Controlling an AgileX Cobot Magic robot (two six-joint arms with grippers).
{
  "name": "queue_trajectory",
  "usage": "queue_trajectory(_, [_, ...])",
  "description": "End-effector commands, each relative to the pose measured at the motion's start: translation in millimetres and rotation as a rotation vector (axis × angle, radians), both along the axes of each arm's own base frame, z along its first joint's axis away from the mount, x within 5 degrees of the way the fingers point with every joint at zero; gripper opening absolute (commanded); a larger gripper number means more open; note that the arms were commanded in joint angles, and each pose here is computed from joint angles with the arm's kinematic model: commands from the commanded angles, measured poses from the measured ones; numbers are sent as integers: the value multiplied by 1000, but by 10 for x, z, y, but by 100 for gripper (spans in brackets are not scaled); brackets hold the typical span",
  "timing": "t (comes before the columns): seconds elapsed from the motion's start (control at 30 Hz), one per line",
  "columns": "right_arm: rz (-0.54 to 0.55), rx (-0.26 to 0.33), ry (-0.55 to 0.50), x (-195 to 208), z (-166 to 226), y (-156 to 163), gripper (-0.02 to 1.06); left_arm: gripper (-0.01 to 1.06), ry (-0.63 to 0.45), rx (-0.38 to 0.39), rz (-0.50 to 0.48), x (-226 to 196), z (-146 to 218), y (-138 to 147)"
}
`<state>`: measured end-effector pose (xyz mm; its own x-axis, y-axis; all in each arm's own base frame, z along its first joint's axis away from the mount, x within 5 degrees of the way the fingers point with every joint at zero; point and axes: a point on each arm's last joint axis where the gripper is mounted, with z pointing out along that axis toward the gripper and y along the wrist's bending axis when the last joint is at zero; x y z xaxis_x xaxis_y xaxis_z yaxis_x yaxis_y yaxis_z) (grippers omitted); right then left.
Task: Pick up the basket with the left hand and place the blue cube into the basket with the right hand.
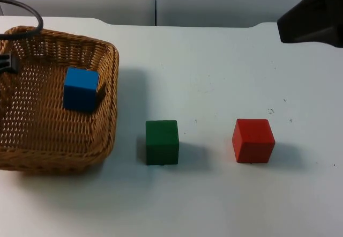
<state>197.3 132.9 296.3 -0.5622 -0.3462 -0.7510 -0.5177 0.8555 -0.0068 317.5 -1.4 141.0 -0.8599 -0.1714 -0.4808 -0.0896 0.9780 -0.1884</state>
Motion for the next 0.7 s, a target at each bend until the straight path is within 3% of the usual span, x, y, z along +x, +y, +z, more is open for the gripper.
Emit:
queue_trajectory(0.0, [0, 7, -3, -16, 8, -3, 91, 46, -6, -4, 11, 11, 13, 8])
queue_trajectory(0.03, [0, 7, -3, -16, 8, -3, 91, 46, -6, -4, 11, 11, 13, 8])
queue_trajectory(0.13, [0, 7, -3, -16, 8, -3, 91, 88, -8, -16, 27, 14, 15, 6])
queue_trajectory(0.17, [0, 7, -3, -16, 8, -3, 91, 88, -8, -16, 27, 14, 15, 6])
queue_trajectory(0.2, [0, 7, -3, -16, 8, -3, 91, 100, -7, -18, 26, 16, 19, 4])
queue_trajectory(0.23, [0, 7, -3, -16, 8, -3, 91, 105, -7, -17, 24, 16, 19, 4])
queue_trajectory(0.53, [1, 5, -4, -15, 8, -4, 91, 105, -13, -13, 12, 7, 55, 2])
queue_trajectory(0.67, [1, 0, -1, -17, 4, -7, 91, 105, -67, 3, -4, -8, 225, 5])
